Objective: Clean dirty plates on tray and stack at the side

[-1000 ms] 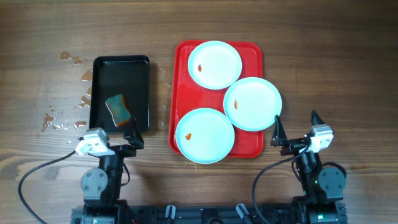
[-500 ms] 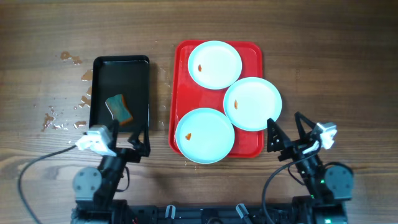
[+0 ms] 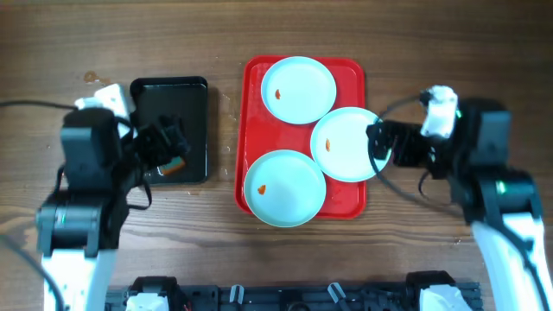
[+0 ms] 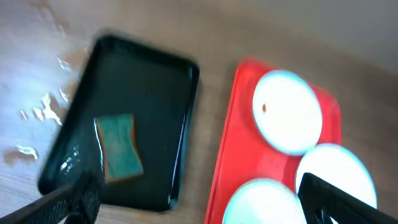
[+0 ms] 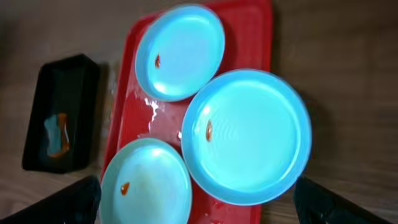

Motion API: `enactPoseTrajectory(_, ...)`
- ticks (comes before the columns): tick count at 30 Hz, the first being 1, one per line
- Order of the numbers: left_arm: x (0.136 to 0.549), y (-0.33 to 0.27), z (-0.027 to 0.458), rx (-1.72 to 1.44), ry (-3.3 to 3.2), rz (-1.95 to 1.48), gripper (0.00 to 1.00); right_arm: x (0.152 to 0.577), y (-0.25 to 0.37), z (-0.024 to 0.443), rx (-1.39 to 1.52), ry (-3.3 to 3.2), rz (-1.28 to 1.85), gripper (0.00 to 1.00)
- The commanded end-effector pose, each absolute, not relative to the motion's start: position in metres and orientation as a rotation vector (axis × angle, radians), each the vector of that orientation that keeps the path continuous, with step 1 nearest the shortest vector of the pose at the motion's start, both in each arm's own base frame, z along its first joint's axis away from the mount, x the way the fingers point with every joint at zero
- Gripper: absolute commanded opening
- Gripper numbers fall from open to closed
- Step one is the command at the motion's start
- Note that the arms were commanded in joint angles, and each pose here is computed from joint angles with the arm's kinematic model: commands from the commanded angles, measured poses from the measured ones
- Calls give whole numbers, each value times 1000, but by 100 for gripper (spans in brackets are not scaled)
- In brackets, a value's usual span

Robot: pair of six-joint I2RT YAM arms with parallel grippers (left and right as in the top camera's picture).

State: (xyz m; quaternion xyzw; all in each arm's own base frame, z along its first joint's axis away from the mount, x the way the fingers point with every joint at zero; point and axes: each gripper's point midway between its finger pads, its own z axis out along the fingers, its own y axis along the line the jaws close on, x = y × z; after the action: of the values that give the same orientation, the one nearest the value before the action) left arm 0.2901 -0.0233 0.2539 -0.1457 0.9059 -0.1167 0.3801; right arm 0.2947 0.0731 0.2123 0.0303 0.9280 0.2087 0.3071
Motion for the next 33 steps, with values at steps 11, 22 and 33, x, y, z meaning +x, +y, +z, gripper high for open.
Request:
enactPoseTrajectory(11,304,50,135,-945,2615,-18,48,307,101,187,4,2551,760,79)
enactPoseTrajectory(22,356,29,28,-681,2850,-170,38,310,127,200,-275,2444,784,72)
enactPoseTrajectory(33,355,13,0,-668,2950,-294,4,321,129,207,-295,2390,744,72)
